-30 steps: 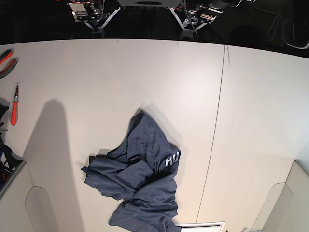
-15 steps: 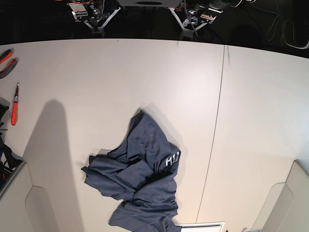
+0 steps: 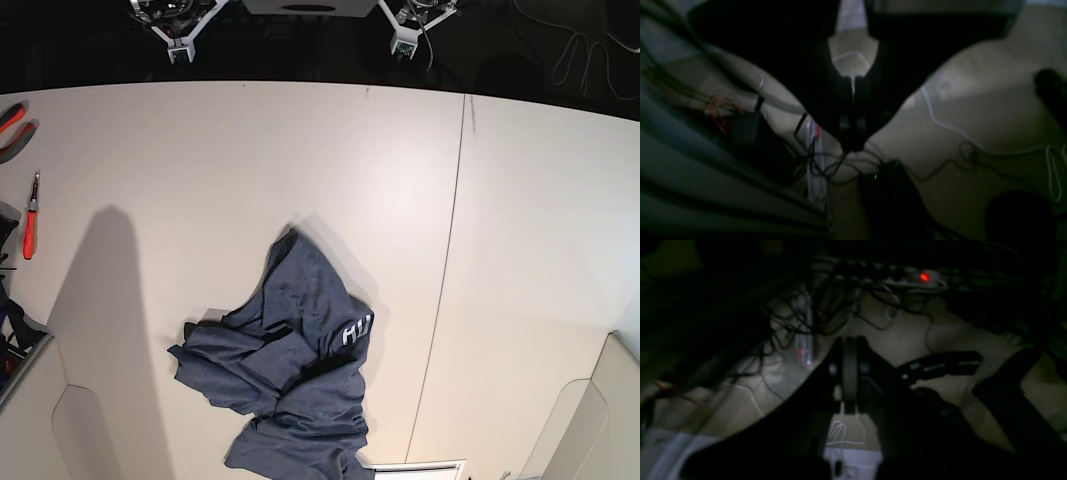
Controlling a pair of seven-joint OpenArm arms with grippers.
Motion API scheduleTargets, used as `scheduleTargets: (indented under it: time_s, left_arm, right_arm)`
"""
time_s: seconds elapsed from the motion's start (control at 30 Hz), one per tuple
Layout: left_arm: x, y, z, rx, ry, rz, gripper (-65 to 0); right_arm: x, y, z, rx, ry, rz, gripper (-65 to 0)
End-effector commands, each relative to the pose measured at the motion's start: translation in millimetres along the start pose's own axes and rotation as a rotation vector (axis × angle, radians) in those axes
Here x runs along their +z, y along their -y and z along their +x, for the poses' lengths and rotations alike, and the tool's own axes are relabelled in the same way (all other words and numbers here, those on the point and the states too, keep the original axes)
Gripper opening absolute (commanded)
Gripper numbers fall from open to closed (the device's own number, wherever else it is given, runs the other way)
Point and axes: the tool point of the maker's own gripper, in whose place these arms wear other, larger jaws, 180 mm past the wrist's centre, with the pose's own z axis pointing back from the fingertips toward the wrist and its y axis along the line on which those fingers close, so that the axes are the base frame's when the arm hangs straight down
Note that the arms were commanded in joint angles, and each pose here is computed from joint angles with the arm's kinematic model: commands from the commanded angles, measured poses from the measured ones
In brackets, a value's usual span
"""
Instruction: Layout the t-shirt on the table in an organized manner, then fold the t-shirt properly
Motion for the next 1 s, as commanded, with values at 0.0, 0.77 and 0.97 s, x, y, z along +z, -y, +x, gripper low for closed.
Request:
scheduleTargets:
  time_s: [0.0,0.77,0.97]
  left_arm:
    - [4.1,-3.3,3.0,-0.004,0.031,-0.001,-65.0]
    - [190.9,-53.7,19.6,0.05,0.386,-0.377,-65.0]
    - [252.8,-91.7,68.2,0.059,0.57,-0.291,-65.0]
  right_arm:
    - [4.4,10.2,-1.5,0.005,0.019,-0.015,-65.0]
    - [150.3,69.5,-25.3,0.102,0.28,-0.132,-65.0]
    - [202.9,59.6,12.7,0.144,0.427,-0.136,-65.0]
